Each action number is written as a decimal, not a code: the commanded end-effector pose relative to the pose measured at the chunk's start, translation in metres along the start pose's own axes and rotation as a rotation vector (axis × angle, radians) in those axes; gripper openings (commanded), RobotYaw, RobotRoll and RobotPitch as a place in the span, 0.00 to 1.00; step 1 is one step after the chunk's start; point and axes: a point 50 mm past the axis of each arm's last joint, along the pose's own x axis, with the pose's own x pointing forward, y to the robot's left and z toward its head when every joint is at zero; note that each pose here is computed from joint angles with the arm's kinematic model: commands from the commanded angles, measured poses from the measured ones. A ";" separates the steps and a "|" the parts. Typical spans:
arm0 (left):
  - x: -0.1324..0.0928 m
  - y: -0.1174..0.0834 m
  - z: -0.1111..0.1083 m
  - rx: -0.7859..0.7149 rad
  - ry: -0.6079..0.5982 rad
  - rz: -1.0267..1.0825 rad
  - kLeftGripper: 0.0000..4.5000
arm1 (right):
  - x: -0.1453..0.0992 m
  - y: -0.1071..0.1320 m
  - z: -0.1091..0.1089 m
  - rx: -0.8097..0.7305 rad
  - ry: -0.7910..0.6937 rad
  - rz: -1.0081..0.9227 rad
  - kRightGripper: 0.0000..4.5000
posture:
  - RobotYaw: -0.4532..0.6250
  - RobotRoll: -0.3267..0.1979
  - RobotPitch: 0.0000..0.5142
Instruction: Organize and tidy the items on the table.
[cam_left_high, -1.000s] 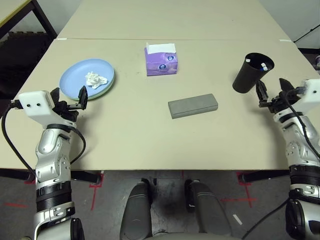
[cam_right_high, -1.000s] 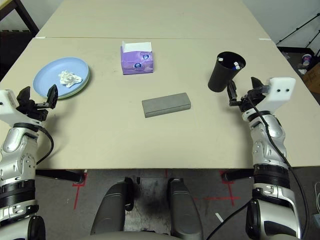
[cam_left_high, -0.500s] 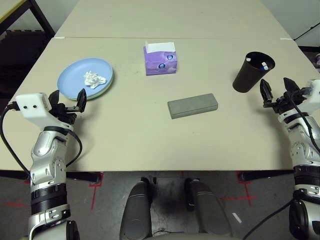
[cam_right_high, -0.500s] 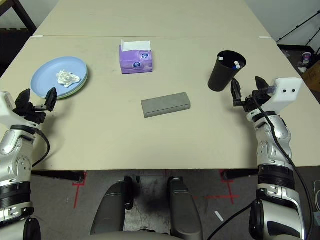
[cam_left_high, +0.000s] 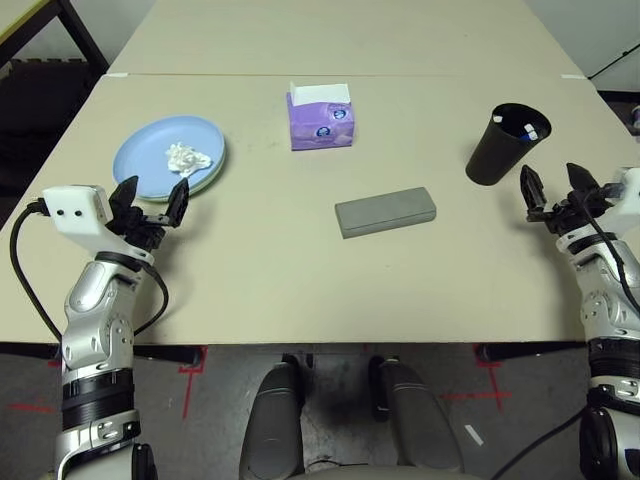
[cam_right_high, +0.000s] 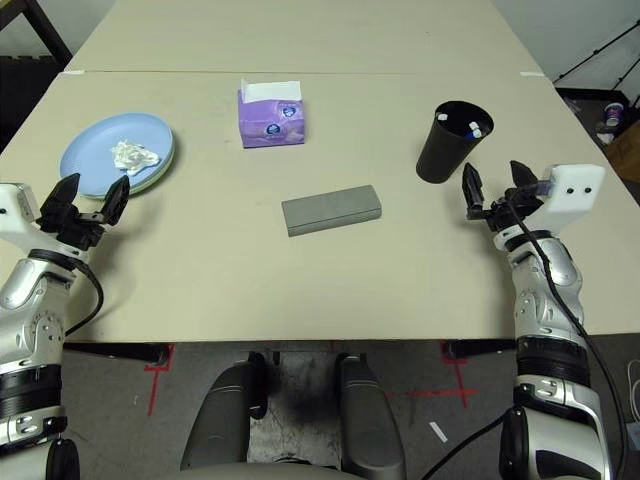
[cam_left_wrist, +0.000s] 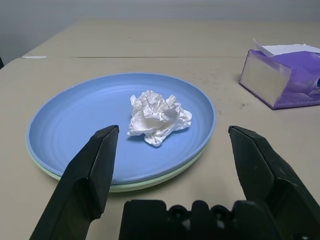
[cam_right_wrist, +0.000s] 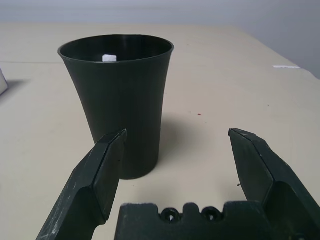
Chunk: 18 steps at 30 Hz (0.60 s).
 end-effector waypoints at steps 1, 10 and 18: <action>0.000 0.004 -0.002 0.001 0.002 0.001 1.00 | -0.004 -0.006 0.002 0.000 -0.019 -0.034 1.00 | 0.37 0.62 0.40; 0.000 0.008 -0.004 -0.011 -0.012 0.034 1.00 | -0.003 -0.003 0.001 0.011 -0.025 -0.043 1.00 | 0.38 0.62 0.38; 0.000 0.012 -0.006 -0.017 -0.017 0.053 1.00 | -0.001 -0.003 0.002 0.006 -0.028 -0.042 1.00 | 0.38 0.62 0.37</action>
